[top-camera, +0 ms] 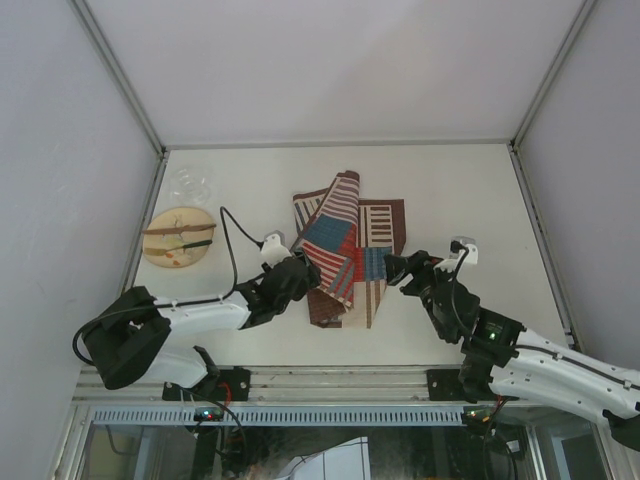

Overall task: Set the dinner table for one person
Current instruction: Flatten out the napkin at the center of the board.

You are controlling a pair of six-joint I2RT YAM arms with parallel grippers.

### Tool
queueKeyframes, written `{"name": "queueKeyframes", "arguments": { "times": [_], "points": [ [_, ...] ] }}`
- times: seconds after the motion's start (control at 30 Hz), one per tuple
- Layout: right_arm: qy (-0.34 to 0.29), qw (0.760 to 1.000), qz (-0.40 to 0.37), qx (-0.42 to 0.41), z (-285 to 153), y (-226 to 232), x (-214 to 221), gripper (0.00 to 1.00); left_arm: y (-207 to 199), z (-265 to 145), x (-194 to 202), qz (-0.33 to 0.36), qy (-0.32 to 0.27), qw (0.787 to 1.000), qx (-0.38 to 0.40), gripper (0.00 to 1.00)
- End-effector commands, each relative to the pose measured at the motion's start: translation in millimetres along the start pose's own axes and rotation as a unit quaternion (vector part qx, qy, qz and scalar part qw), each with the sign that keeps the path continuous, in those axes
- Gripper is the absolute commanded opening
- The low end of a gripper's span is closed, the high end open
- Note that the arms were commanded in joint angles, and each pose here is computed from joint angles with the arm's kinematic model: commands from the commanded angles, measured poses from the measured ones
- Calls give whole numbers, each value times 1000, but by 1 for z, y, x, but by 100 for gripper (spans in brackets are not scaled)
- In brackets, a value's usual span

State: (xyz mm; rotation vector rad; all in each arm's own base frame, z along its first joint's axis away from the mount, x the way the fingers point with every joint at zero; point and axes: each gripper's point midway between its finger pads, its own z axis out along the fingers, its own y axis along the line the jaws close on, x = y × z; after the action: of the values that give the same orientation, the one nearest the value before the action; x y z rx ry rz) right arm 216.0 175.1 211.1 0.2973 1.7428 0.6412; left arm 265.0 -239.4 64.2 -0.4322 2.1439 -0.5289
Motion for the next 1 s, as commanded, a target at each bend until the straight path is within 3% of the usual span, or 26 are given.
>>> {"name": "queueKeyframes", "arguments": {
  "times": [0.0, 0.4, 0.5, 0.67, 0.97],
  "points": [
    [-20, 999, 29, -23, -1, 14, -15, 65, 0, -3, -8, 4, -18, 1000, -4, 68],
    [-23, 999, 32, -19, -4, 9, -20, 65, 21, 0, -4, -7, -26, 999, -39, 68],
    [-24, 999, 34, -18, -6, 7, -21, 65, 33, 0, 6, -50, -15, 997, -58, 68],
    [-23, 999, 34, -17, -6, 6, -21, 65, 33, -2, 12, -151, -21, 988, -25, 68],
    [-19, 999, 36, -13, -8, 2, -20, 65, 38, -6, -15, -193, -86, 977, -24, 68]
  ]
}}
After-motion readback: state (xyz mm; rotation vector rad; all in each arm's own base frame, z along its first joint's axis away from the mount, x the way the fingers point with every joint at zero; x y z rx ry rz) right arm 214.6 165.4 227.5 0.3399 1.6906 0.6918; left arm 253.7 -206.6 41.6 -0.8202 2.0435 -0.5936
